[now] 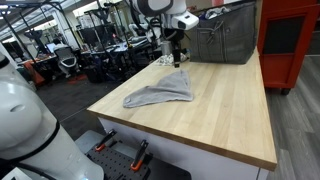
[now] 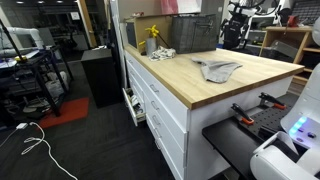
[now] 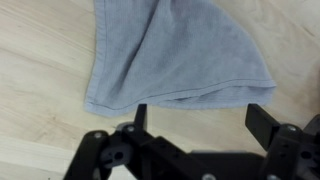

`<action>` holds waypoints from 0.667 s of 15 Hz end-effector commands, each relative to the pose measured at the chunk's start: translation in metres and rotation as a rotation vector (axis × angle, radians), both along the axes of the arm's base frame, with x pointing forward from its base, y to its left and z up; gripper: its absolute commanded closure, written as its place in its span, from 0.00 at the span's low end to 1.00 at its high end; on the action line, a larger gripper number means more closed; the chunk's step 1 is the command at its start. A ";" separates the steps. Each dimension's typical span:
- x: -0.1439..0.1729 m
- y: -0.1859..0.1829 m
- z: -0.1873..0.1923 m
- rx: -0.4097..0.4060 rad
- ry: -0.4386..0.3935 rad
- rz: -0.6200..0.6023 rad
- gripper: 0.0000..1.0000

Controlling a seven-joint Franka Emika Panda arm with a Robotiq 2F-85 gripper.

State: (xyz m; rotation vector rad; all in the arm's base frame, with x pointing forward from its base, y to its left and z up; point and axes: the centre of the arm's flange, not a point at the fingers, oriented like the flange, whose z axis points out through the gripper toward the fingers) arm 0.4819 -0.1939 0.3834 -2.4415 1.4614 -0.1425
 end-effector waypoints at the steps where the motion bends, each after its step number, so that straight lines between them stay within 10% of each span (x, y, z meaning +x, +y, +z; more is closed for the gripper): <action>1: 0.001 0.027 0.034 -0.018 -0.046 0.048 0.00; 10: 0.008 0.047 0.055 -0.031 -0.102 0.095 0.00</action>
